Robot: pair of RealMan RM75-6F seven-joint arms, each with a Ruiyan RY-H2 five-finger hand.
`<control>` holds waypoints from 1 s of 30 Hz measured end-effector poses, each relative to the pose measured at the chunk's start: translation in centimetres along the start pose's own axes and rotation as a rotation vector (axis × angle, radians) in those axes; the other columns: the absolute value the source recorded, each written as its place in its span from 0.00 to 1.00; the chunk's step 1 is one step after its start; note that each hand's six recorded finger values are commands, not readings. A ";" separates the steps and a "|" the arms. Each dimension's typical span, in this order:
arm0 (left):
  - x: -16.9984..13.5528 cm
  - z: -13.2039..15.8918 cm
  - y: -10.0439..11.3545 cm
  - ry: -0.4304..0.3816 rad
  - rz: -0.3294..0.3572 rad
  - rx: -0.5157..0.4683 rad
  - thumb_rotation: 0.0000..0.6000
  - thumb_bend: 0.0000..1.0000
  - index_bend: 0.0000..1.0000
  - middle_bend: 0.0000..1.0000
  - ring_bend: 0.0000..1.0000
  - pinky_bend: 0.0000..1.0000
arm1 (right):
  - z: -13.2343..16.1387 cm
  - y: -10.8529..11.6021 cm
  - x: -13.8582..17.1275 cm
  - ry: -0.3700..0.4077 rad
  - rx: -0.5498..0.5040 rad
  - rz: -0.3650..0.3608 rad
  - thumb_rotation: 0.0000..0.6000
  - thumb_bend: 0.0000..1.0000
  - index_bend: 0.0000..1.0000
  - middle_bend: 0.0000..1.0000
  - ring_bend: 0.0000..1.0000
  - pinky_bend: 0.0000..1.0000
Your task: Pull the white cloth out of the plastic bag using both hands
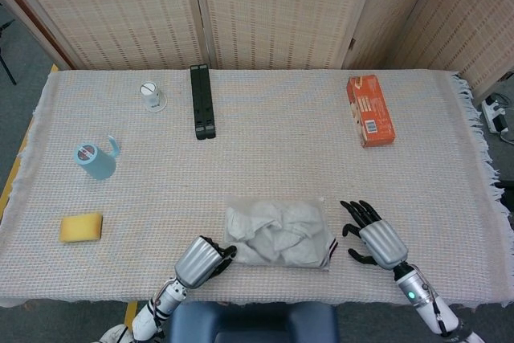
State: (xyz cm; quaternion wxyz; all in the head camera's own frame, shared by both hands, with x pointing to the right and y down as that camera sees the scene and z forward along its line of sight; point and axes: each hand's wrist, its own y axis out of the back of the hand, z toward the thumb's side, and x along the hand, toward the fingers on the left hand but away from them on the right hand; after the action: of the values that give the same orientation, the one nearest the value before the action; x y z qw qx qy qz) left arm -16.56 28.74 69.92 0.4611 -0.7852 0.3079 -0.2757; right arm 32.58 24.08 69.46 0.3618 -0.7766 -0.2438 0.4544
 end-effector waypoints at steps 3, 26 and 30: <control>0.0 0.0 0.1 0.000 0.002 0.001 1.00 0.49 0.75 1.00 1.00 1.00 | 0.4 -0.3 -0.4 0.020 0.009 -0.017 1.00 0.25 0.44 0.00 0.00 0.00; 0.2 -0.7 0.5 0.011 0.005 0.011 1.00 0.49 0.75 1.00 1.00 1.00 | 2.0 -2.4 -2.1 0.089 0.016 -0.039 1.00 0.29 0.45 0.00 0.00 0.00; 0.2 -0.9 0.5 0.015 0.005 0.011 1.00 0.49 0.75 1.00 1.00 1.00 | 1.9 -2.1 -1.8 0.092 0.028 -0.050 1.00 0.29 0.45 0.00 0.00 0.00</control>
State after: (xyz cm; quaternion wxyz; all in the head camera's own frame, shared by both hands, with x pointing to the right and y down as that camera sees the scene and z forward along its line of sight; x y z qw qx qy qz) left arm -17.19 27.84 69.89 0.4639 -0.7797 0.3119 -0.2820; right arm 29.96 24.71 71.46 0.3948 -0.7851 -0.2400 0.4125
